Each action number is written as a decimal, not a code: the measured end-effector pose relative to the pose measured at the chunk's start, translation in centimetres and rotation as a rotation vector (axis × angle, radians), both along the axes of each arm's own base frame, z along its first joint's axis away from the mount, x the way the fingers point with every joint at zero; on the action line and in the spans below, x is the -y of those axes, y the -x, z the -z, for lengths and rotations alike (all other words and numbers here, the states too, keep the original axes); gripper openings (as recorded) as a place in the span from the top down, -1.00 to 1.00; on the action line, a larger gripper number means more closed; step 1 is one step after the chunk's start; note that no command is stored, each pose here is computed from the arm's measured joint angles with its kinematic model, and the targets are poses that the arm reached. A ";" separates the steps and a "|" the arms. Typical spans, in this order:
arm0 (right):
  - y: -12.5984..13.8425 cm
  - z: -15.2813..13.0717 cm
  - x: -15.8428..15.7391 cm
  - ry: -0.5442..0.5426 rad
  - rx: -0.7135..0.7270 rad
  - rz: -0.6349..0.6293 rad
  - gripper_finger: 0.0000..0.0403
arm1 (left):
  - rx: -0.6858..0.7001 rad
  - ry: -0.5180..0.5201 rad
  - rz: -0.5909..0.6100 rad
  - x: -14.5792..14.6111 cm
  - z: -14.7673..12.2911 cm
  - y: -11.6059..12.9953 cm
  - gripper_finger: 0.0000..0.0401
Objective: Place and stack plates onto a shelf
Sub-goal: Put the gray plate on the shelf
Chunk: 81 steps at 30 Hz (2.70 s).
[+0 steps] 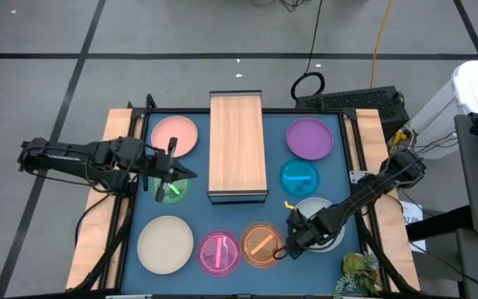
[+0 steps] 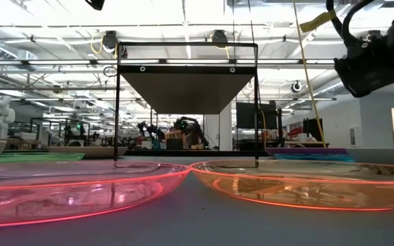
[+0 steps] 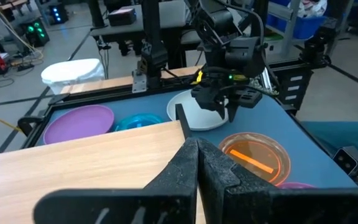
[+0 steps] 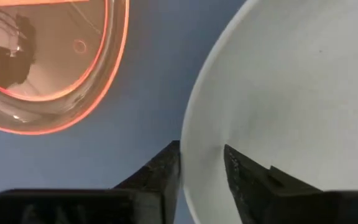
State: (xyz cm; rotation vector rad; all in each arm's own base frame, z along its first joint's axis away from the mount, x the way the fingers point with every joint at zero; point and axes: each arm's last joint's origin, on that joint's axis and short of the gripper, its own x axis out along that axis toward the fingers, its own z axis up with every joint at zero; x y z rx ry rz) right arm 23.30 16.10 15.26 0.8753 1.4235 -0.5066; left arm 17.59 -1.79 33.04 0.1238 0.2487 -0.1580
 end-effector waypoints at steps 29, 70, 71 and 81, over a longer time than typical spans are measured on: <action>0.8 -3.9 -2.2 0.055 -0.021 -0.294 1.00 | 0.001 -0.017 0.004 0.0 0.0 0.0 0.98; 3.2 -9.6 -4.6 0.260 0.174 -0.591 1.00 | 0.004 -0.035 0.009 0.0 0.0 0.0 0.98; 3.2 -9.8 -4.6 0.275 0.189 -0.598 1.00 | 0.004 -0.035 0.009 0.0 0.0 0.0 0.98; 3.0 -11.4 -3.7 0.384 0.170 -0.602 1.00 | 0.002 -0.035 0.009 0.0 0.0 0.0 0.98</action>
